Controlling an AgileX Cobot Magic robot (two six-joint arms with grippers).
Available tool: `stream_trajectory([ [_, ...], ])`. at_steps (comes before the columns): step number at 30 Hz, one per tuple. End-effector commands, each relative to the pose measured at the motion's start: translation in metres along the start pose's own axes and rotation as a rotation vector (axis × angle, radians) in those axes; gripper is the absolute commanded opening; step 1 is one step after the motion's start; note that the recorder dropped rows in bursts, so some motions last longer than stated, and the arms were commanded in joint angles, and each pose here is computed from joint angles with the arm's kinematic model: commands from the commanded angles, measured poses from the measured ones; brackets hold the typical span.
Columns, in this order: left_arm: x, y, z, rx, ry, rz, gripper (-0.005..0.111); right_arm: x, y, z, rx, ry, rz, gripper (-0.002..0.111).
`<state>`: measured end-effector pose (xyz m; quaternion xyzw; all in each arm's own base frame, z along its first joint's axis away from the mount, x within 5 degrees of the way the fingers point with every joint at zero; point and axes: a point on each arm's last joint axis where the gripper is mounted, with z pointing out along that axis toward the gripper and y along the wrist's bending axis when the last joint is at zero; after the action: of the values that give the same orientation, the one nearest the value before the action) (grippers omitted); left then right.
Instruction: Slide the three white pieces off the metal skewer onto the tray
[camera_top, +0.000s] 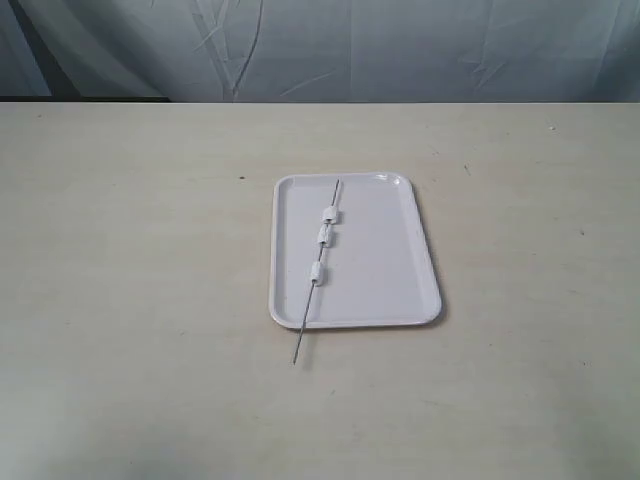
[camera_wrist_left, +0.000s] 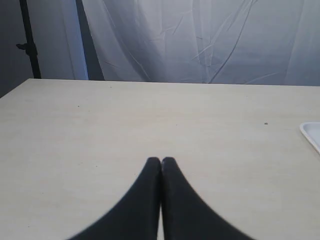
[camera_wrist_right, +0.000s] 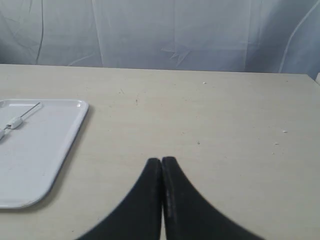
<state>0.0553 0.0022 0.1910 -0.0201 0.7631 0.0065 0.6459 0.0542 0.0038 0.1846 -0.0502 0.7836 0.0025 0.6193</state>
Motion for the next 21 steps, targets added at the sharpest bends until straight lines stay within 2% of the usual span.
stream_trajectory([
  [1, 0.0, 0.0, 0.0, 0.002, -0.015, -0.005, 0.0, 0.0, 0.0, 0.0, 0.007, -0.01, 0.003, -0.001],
  [17, 0.0, 0.0, 0.0, 0.001, -0.015, -0.003, 0.0, -0.001, -0.001, 0.0, 0.011, -0.021, -0.015, -0.001],
  [19, -0.003, 0.0, 0.0, -0.003, -0.044, 0.02, 0.0, -0.003, -0.001, 0.0, 0.013, -0.044, -0.015, -0.001],
  [21, -0.011, 0.0, -0.001, 0.003, -0.132, 0.015, 0.0, -0.011, -0.001, -0.001, 0.019, -0.129, -0.016, -0.001],
])
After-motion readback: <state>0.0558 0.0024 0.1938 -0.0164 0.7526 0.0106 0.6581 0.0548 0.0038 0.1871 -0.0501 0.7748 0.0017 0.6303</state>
